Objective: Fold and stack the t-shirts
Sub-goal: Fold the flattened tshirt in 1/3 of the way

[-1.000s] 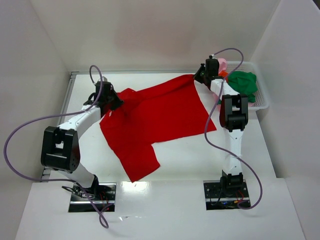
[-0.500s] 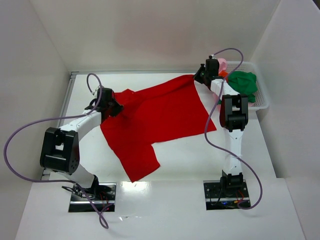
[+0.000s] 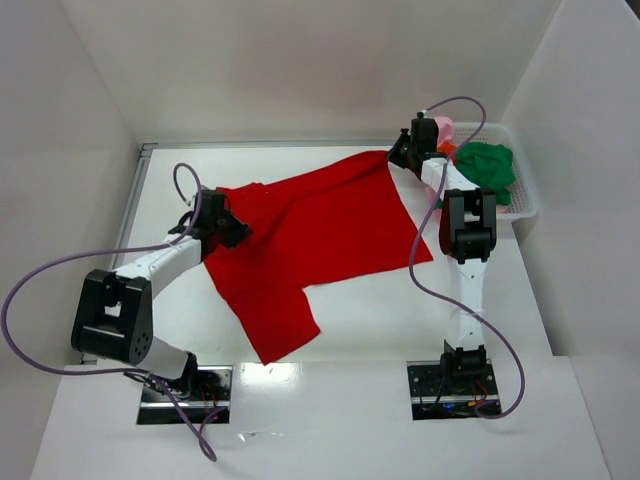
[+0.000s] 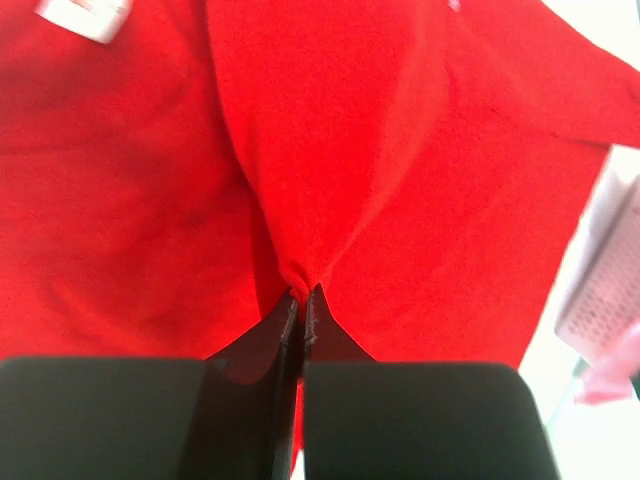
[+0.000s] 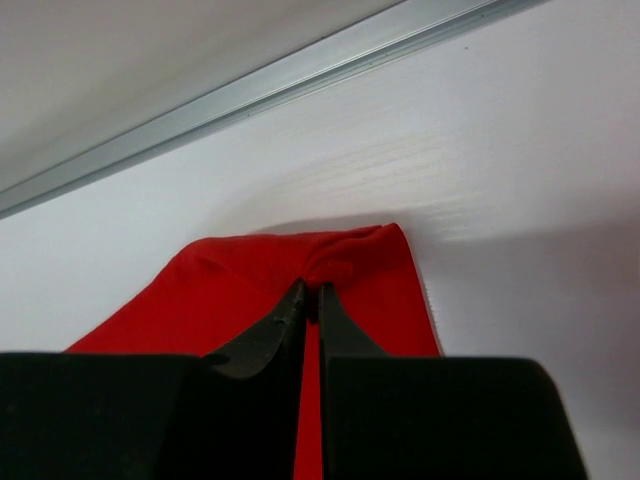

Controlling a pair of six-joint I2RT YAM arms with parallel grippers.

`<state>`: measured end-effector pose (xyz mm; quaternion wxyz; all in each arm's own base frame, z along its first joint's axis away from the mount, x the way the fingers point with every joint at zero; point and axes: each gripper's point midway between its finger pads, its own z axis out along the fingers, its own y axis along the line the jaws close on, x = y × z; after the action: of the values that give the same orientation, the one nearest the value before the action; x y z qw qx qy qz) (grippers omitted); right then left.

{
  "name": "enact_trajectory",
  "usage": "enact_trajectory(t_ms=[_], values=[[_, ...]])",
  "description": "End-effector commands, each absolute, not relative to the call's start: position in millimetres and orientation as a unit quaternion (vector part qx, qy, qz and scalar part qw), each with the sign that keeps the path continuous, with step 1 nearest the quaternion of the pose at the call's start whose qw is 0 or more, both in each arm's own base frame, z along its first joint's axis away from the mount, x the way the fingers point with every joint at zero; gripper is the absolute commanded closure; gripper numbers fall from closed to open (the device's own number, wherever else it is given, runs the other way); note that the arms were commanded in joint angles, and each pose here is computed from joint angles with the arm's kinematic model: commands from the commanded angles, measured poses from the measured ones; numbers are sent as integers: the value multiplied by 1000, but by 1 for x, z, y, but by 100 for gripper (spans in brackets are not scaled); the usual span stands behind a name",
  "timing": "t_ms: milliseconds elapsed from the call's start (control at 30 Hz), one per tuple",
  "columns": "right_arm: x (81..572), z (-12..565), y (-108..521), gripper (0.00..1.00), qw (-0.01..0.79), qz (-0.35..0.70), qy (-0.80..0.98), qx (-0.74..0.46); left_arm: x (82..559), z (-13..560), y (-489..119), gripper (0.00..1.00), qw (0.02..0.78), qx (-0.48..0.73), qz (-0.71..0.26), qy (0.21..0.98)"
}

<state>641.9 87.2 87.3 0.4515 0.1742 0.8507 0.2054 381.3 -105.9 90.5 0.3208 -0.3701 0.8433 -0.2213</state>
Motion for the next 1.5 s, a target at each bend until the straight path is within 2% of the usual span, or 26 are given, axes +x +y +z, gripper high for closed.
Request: enact_trajectory(t_ms=[0, 400, 567, 933, 1200, 1467], values=[[644, 110, 80, 100, 466, 205, 844, 171, 378, 104, -120, 100, 321, -365, -260, 834], [646, 110, 84, 100, 467, 200, 845, 165, 357, 93, -149, 100, 282, -336, -287, 852], [644, 106, 84, 100, 463, 199, 847, 166, 344, 79, -148, 100, 256, -336, -264, 867], [643, 109, 83, 100, 465, 195, 847, 168, 327, 75, -129, 100, 266, -367, -226, 863], [638, 101, 82, 100, 453, 190, 855, 167, 324, 55, -136, 100, 237, -363, -228, 872], [620, 115, 74, 100, 456, 174, 855, 176, 322, 71, -132, 100, 255, -364, -230, 866]])
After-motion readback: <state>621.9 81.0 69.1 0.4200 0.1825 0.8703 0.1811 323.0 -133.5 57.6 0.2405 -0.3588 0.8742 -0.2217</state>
